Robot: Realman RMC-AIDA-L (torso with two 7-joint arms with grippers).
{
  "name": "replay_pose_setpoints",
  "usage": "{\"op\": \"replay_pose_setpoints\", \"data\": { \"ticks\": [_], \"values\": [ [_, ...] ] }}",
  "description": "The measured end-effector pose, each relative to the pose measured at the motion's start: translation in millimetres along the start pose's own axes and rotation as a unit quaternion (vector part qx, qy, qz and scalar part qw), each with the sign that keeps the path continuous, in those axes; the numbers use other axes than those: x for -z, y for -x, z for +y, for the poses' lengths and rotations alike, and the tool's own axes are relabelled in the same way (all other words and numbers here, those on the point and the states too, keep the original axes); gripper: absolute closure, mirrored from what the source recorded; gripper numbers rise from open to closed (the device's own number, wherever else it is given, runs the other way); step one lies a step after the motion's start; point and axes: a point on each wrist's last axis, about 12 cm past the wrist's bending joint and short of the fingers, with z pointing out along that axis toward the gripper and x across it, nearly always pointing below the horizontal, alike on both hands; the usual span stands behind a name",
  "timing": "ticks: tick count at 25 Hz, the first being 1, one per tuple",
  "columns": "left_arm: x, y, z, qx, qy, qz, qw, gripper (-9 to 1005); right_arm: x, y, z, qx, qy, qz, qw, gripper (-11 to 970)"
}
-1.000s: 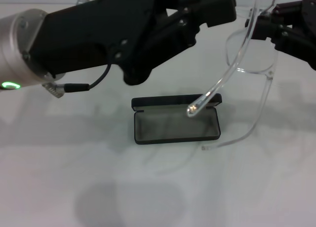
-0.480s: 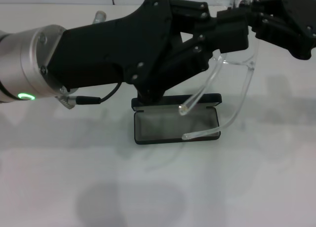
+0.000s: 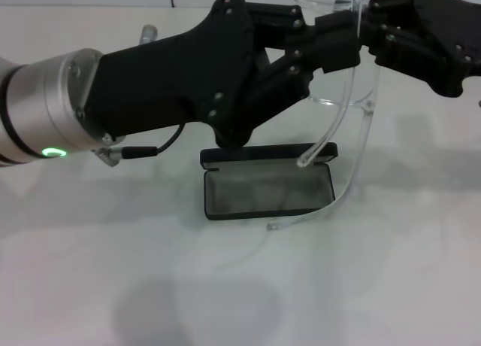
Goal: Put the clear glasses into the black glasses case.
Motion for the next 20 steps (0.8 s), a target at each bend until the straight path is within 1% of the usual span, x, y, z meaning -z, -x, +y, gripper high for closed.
{"op": "replay_pose_setpoints", "data": {
  "ticks": [9, 20],
  "values": [
    [-0.7, -7.1, 4.4, -0.012, 0.031, 0.012, 0.999, 921, -0.7, -0.7, -0.3, -0.002, -0.001, -0.001, 1.0, 858],
    [0.7, -9.4, 6.1, -0.016, 0.048, 0.013, 0.999, 922, -0.1, -2.3, -1.6, -0.006, -0.007, -0.002, 1.0, 858]
  ]
}}
